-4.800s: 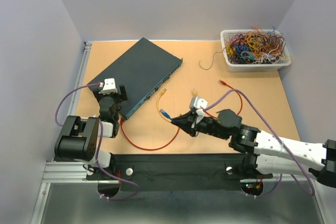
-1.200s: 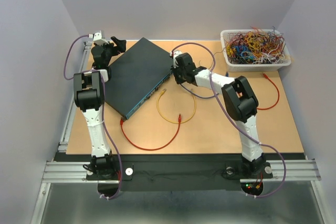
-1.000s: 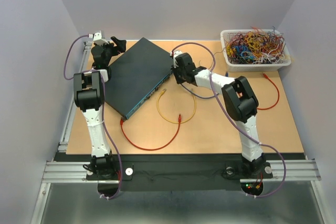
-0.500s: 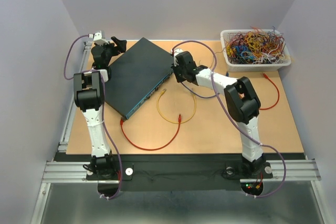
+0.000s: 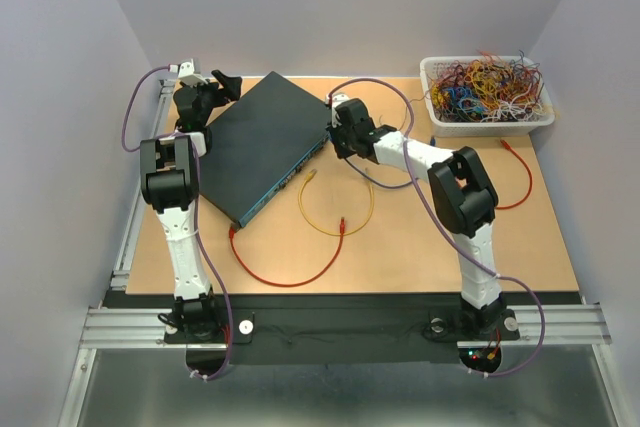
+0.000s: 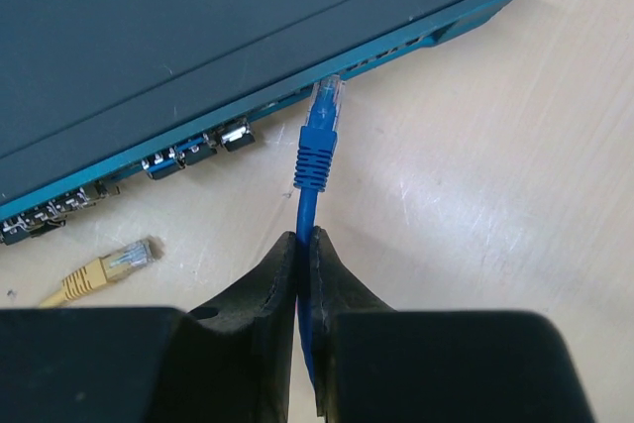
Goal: Insert the plug into the switch port
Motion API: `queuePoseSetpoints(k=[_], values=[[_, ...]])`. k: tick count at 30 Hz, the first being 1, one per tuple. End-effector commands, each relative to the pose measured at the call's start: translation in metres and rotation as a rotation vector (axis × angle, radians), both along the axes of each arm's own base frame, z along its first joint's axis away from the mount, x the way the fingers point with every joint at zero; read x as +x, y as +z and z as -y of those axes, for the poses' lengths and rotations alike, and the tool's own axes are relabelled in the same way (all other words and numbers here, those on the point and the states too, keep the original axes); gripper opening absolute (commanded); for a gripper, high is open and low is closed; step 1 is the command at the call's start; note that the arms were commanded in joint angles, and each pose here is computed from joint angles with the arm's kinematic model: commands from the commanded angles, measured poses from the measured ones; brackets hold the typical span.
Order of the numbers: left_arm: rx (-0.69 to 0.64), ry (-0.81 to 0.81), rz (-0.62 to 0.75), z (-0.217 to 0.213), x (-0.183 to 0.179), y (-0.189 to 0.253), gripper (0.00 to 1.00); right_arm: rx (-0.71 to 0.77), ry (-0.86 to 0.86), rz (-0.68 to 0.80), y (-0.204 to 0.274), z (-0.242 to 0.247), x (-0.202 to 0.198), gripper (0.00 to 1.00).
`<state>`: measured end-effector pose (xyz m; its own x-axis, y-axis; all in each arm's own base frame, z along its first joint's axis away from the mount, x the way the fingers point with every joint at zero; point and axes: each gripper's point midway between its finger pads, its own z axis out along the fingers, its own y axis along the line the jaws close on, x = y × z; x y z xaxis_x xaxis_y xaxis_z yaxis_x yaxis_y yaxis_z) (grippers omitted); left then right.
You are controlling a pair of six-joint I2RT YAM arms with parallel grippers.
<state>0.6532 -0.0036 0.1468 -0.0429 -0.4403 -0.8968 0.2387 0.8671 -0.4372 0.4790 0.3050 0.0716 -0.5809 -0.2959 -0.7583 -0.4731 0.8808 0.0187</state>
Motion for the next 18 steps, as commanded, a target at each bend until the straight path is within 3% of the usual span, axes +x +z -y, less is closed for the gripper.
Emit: queuePoseSetpoints(k=[1, 18], values=[[0.007, -0.011, 0.101, -0.004, 0.005, 0.037, 0.99, 0.035, 0.012, 0.012, 0.007, -0.008, -0.005, 0.00], [0.007, -0.022, 0.105, -0.002, 0.005, 0.038, 0.99, -0.003, -0.009, 0.044, 0.006, -0.006, 0.008, 0.00]])
